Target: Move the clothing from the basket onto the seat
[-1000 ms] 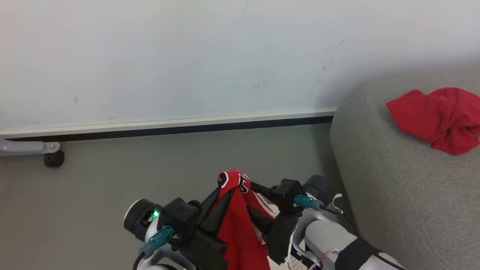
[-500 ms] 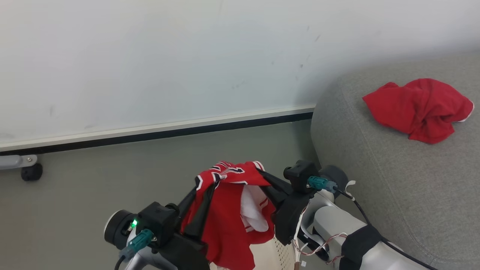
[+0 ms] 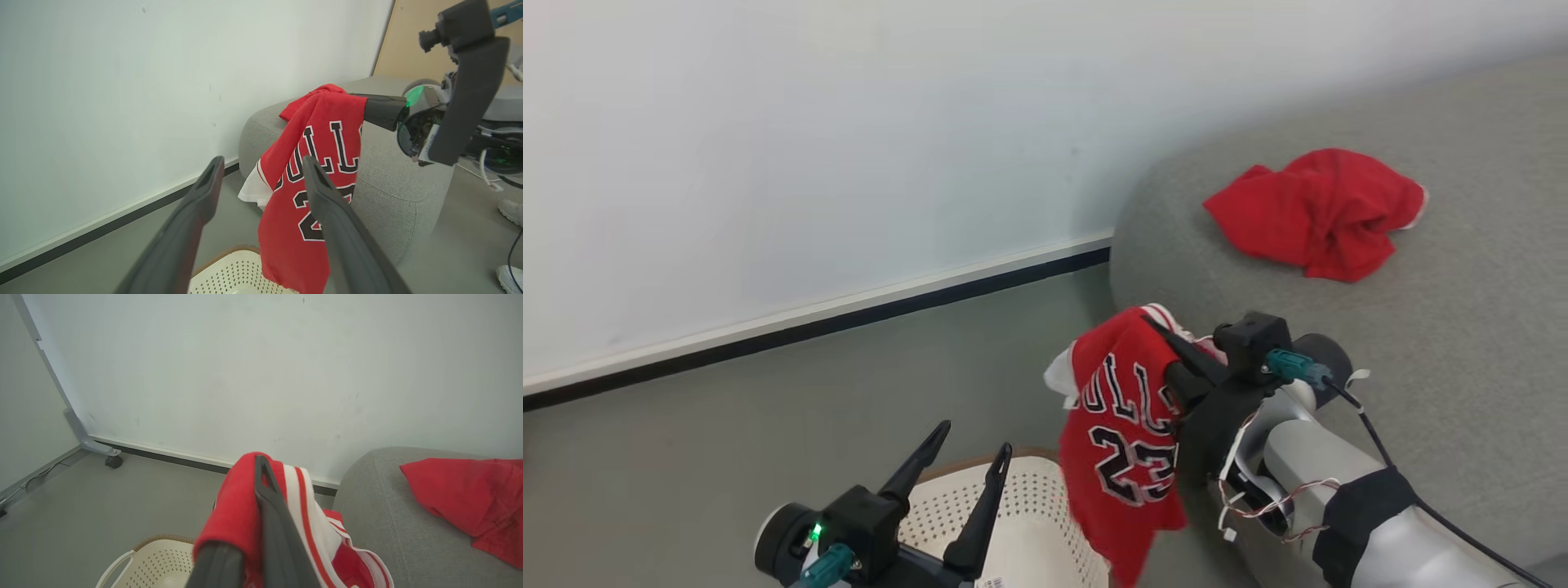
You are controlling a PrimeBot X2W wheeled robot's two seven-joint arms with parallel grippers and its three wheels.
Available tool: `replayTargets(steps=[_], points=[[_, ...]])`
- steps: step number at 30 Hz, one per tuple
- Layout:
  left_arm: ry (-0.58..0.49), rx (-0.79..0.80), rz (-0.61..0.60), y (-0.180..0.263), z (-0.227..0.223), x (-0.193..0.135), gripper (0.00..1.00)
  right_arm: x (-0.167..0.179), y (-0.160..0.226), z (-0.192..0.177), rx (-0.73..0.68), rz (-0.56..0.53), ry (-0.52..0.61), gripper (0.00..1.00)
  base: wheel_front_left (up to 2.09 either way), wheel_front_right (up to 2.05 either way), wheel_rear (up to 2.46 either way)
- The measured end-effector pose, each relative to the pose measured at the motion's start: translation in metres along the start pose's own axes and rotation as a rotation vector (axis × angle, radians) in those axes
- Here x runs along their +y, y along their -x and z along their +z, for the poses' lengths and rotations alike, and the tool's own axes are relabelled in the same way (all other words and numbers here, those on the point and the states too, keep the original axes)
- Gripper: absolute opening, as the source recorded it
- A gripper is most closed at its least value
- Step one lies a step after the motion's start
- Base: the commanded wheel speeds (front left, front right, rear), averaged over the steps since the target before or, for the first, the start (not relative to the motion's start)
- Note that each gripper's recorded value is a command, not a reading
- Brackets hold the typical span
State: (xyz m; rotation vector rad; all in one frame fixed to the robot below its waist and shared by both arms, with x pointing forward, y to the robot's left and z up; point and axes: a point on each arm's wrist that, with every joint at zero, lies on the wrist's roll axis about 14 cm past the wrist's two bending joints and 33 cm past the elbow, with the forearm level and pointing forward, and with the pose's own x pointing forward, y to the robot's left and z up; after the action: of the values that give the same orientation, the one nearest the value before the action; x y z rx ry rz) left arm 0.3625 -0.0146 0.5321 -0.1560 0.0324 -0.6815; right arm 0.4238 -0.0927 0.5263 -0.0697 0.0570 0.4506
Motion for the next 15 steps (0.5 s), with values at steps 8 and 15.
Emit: replayTargets(steps=[8, 15], points=[[0.01, 0.037, -0.137, -0.009, -0.017, -0.04, 1.0, -0.054, 0.052, -0.003, -0.007, -0.181, 0.039, 0.0, 0.0, 0.0, 0.0], [0.026, 0.042, -0.248, -0.018, -0.023, -0.076, 1.0, -0.093, 0.095, 0.009, -0.046, -0.321, 0.073, 0.0, 0.0, 0.0, 0.0]])
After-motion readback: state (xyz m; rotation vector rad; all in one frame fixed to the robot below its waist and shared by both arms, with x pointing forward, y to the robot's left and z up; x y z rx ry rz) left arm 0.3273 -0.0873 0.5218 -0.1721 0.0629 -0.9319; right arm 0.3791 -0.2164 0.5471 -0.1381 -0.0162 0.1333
